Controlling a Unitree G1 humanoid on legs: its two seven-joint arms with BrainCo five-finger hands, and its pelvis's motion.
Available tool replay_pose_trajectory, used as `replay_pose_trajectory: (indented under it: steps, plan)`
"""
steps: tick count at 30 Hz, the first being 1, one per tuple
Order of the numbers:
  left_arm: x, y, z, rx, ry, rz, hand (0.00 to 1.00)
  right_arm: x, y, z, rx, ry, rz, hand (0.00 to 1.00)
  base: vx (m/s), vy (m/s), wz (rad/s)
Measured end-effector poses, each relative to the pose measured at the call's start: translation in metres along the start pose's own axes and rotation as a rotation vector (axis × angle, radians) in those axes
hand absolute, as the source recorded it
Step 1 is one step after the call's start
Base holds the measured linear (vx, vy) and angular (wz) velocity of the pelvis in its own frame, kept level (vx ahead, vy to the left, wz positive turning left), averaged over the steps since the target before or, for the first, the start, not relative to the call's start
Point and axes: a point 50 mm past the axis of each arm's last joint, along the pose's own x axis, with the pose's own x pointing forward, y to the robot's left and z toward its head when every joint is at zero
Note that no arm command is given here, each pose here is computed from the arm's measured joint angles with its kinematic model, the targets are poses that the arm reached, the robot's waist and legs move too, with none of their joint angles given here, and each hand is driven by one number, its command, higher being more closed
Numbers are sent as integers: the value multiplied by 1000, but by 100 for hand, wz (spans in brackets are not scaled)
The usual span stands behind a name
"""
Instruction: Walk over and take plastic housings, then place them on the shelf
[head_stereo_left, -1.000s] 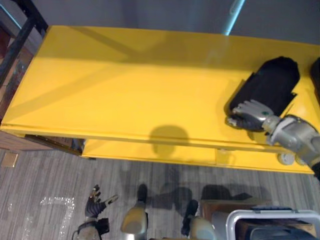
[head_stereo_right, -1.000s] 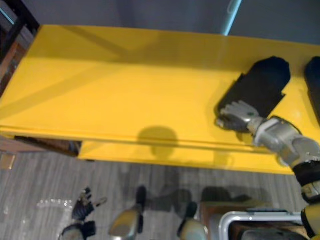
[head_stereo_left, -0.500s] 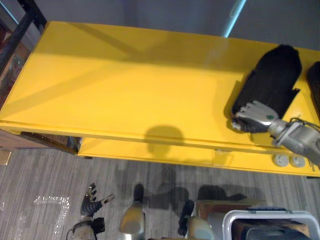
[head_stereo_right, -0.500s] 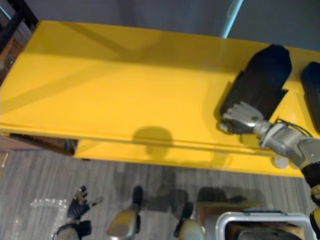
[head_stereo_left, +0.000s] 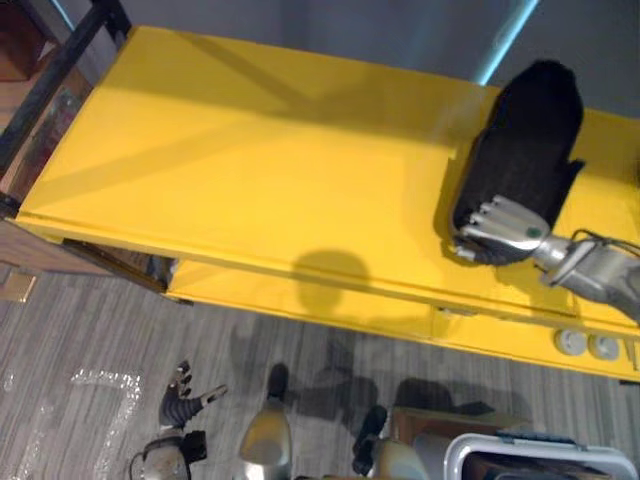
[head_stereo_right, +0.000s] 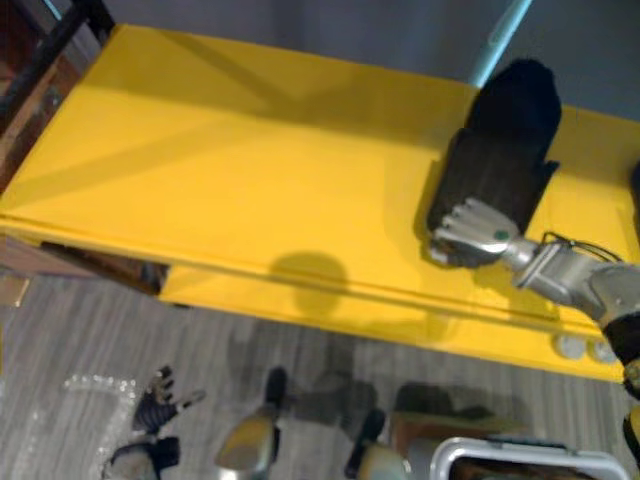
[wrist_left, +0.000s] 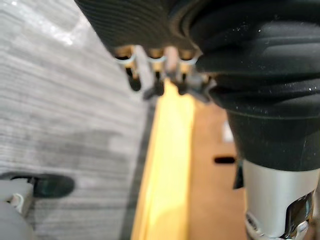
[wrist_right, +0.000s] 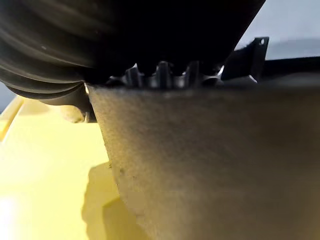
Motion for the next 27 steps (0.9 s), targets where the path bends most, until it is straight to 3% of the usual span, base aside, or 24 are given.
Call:
replay_pose_trajectory:
  steps: [13,14,27]
  plan:
    - [5,0,8,-3,-47,-25,0,-8,12,-16,40,78,98,100,-12,-9,5]
    - [5,1,9,0,-49,-23,0,-8,12,-17,45,85,104,0,0,0,0]
    - [8,7,15,-11,-67,-12,0,-14,8,-31,39,172,58,0,-8,-3,0]
